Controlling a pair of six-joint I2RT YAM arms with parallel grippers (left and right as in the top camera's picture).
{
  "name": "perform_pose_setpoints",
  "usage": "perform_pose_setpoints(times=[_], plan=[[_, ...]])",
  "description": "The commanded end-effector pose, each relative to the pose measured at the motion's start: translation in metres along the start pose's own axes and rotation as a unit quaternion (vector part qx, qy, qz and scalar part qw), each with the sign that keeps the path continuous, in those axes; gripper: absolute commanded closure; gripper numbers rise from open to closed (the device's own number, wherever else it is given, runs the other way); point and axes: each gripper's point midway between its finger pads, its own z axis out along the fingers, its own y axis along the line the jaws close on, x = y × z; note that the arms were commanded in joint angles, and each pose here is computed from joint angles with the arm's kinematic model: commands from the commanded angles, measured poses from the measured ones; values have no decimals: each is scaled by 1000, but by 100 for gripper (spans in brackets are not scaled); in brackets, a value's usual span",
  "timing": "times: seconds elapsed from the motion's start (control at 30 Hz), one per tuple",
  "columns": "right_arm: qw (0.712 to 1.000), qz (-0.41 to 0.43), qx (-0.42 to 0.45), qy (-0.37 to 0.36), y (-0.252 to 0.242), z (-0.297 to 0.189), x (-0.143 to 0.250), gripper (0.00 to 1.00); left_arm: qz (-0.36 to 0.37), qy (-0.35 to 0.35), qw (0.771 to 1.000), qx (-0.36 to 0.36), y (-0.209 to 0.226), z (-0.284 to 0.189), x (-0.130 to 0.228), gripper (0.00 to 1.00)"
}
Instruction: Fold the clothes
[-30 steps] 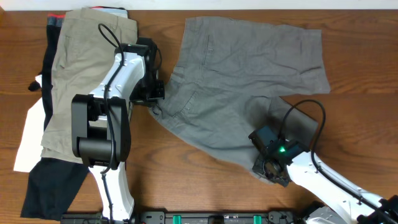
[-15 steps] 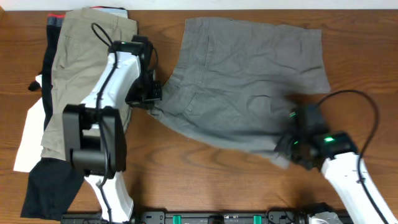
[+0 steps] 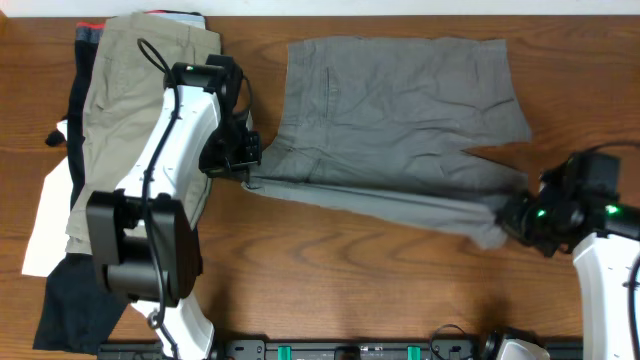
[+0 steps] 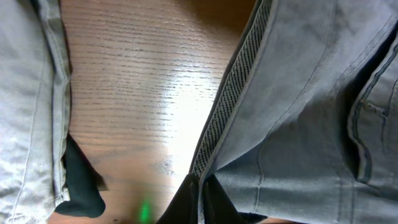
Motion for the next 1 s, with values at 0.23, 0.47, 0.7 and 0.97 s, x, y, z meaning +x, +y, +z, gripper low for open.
perform_pose_setpoints(times=[0.23,0.47,0.7,0.97], plan=[[988,-72,24,-135,18,-78,-65,99,8,-131,991,-16,14,-77,16,94],[985,-94,28,-144,24,-100,-66,99,24,-200,979,-6,12,-116,34,94],[983,-128,37,-129,27,-119,-54,99,22,-185,982,-9,15,-120,55,94],[958,-207,10,-199,53,-135,-92,98,25,-213,977,-3,12,-125,42,94]])
